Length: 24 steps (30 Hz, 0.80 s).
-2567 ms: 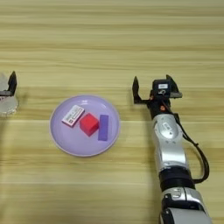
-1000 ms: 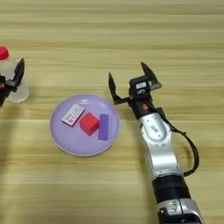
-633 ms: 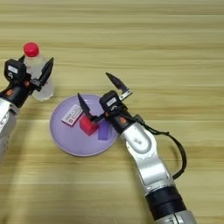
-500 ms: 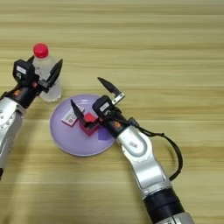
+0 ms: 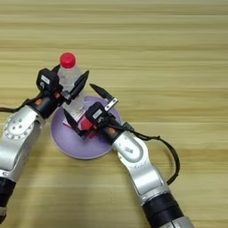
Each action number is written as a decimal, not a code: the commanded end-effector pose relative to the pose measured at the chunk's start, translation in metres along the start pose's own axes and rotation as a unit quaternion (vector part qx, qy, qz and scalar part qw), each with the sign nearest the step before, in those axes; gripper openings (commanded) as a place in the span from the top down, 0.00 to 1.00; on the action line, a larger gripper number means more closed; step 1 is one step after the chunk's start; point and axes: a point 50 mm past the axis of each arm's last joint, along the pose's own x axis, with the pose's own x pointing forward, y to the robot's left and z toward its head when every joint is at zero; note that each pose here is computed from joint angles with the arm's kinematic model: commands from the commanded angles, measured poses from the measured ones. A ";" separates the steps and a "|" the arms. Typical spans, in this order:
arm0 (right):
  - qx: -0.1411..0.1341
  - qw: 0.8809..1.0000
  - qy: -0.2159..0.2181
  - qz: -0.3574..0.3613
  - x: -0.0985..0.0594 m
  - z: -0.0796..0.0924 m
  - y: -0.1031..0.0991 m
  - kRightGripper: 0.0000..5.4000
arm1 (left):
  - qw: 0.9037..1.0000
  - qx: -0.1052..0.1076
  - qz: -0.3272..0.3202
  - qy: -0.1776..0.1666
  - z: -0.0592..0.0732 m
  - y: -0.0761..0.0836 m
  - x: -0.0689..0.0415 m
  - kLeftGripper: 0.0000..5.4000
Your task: Move the objects on the table
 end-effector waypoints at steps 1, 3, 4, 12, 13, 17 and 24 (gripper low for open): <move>-0.002 1.000 0.005 0.002 0.001 -0.001 0.000 0.00 | 1.000 0.000 -0.019 -0.014 0.006 -0.011 0.004 0.43; -0.002 1.000 0.004 0.000 0.001 0.000 0.000 0.00 | 1.000 -0.005 -0.024 -0.010 0.003 -0.014 0.003 0.43; -0.002 1.000 0.003 -0.001 0.002 0.000 0.000 0.00 | 1.000 -0.007 -0.026 -0.008 0.002 -0.015 0.003 0.43; 0.001 1.000 0.005 -0.007 0.002 -0.001 -0.002 0.00 | 0.999 -0.015 -0.037 -0.002 -0.001 -0.024 0.001 0.43; 0.002 1.000 0.005 -0.007 0.002 -0.001 -0.002 0.00 | 0.999 -0.015 -0.037 -0.002 -0.001 -0.025 0.001 0.43; 0.005 1.000 0.005 -0.008 0.003 -0.002 -0.002 0.00 | 0.999 -0.017 -0.039 0.000 -0.002 -0.025 0.001 0.43; 0.052 0.999 0.012 0.002 0.006 -0.007 0.005 0.00 | 0.999 -0.019 -0.038 -0.001 -0.003 -0.025 0.002 0.43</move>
